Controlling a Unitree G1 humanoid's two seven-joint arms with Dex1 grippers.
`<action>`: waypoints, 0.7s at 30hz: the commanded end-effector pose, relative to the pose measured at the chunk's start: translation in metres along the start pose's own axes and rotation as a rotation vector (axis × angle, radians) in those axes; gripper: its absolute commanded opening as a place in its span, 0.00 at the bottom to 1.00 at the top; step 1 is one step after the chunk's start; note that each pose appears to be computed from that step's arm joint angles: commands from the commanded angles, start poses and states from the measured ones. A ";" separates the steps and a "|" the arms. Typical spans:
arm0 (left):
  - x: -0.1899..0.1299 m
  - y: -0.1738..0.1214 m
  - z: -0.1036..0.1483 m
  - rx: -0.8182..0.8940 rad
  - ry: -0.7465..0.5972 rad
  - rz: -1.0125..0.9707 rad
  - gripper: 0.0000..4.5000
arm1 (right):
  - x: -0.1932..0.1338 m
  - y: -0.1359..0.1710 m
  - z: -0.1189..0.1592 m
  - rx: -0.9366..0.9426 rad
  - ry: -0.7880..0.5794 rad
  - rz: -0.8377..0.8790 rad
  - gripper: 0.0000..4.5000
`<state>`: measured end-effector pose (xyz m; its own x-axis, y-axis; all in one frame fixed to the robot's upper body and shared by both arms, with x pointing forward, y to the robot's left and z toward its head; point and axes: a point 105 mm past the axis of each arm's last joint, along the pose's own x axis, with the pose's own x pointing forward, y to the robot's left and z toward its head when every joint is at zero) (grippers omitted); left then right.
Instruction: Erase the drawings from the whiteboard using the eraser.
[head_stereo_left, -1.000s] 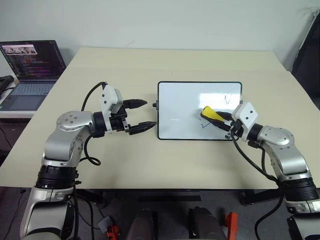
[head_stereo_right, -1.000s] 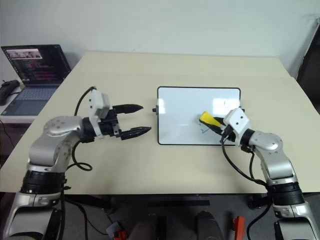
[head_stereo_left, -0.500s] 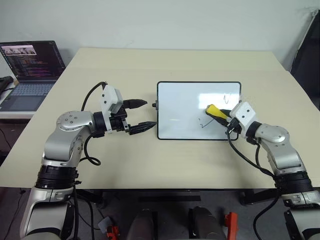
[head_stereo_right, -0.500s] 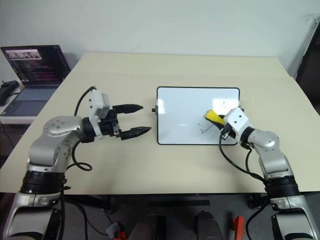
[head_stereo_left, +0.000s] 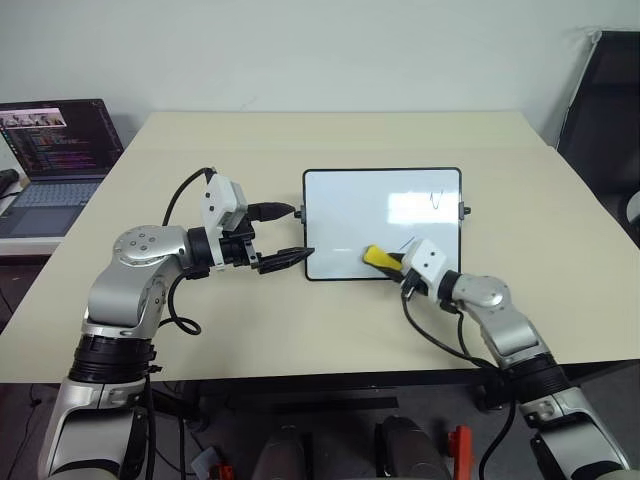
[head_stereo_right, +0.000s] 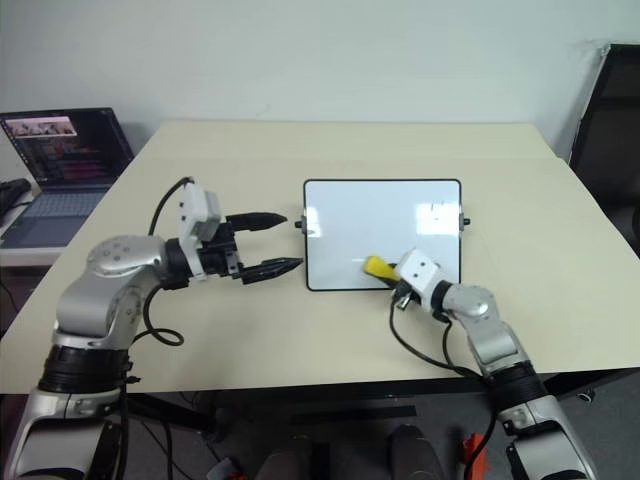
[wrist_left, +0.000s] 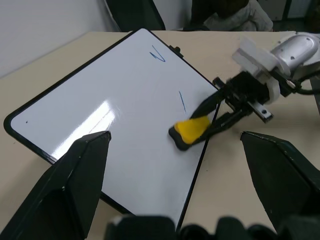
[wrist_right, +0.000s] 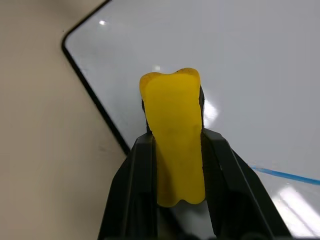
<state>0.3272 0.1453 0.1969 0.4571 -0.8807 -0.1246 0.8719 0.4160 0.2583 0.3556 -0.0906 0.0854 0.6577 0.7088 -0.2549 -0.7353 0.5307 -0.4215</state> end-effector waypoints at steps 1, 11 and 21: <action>-0.003 0.001 0.013 0.043 -0.030 0.011 1.00 | -0.005 -0.007 -0.022 0.021 0.095 -0.034 0.19; -0.001 0.003 0.014 0.045 -0.028 0.007 1.00 | -0.071 -0.093 -0.048 -0.064 0.244 -0.306 0.19; 0.004 0.005 0.016 0.049 -0.038 -0.006 1.00 | -0.064 -0.082 -0.041 -0.075 0.200 -0.269 0.19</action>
<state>0.3303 0.1424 0.2034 0.4506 -0.8858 -0.1107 0.8716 0.4098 0.2690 0.3846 -0.2007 0.1259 0.8635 0.4595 -0.2079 -0.4856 0.6466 -0.5883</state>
